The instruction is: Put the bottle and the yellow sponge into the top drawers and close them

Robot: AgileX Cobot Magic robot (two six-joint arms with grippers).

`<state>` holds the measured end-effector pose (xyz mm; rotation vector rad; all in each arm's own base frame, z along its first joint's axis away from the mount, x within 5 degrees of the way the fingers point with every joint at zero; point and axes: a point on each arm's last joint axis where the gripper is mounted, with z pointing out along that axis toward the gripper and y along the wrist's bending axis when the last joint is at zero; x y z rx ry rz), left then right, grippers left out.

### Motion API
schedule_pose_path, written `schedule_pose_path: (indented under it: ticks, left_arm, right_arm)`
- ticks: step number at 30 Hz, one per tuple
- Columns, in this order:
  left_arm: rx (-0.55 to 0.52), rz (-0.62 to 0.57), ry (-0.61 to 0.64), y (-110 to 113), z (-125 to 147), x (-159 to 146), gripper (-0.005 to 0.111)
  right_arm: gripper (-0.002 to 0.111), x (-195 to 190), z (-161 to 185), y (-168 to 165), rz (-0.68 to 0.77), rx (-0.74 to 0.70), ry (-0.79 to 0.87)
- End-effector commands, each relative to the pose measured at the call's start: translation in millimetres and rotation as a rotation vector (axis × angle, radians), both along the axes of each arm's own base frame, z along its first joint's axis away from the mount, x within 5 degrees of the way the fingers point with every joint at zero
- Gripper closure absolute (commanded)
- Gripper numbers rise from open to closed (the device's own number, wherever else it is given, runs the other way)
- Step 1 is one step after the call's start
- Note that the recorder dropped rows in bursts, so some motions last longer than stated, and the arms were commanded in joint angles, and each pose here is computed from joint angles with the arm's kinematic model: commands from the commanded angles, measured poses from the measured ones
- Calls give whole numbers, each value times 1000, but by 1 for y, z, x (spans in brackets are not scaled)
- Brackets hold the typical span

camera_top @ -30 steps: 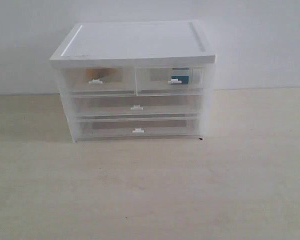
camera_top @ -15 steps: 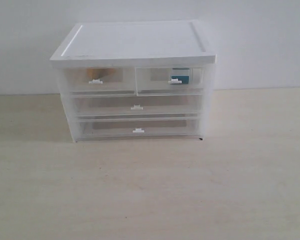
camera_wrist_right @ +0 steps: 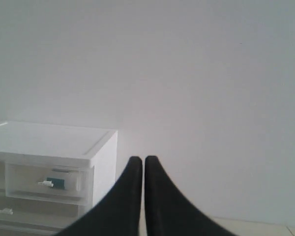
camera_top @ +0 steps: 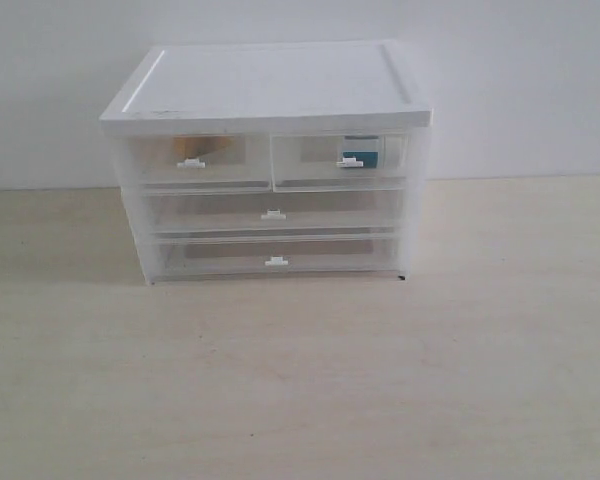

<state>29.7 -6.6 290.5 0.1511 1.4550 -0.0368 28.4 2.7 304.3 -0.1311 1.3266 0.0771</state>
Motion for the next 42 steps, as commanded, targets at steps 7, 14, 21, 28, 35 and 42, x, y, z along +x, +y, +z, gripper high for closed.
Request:
schedule_pose_path:
  ticks: [7, 14, 21, 28, 35, 42]
  left_arm:
    - [-74, -8, 53, -1, -17, 6, 103]
    - [-76, 0, 62, 0, -31, 12, 103]
    - [-133, -1, 94, -1, -56, 20, 103]
    - [-148, -2, 109, -1, -59, 21, 103]
    - [-148, -2, 109, -1, -59, 21, 103]
    - [-111, 4, 105, -1, -60, 21, 103]
  right_arm:
    - [108, 7, -18, 3, 35, 77, 9]
    - [108, 21, -61, 6, 33, 39, 84]
    - [108, 25, -81, 6, 30, 25, 150]
    - [108, 25, -80, 6, 31, 26, 143]
    - [108, 25, -80, 6, 31, 26, 143]
    - [108, 25, -80, 6, 31, 26, 143]
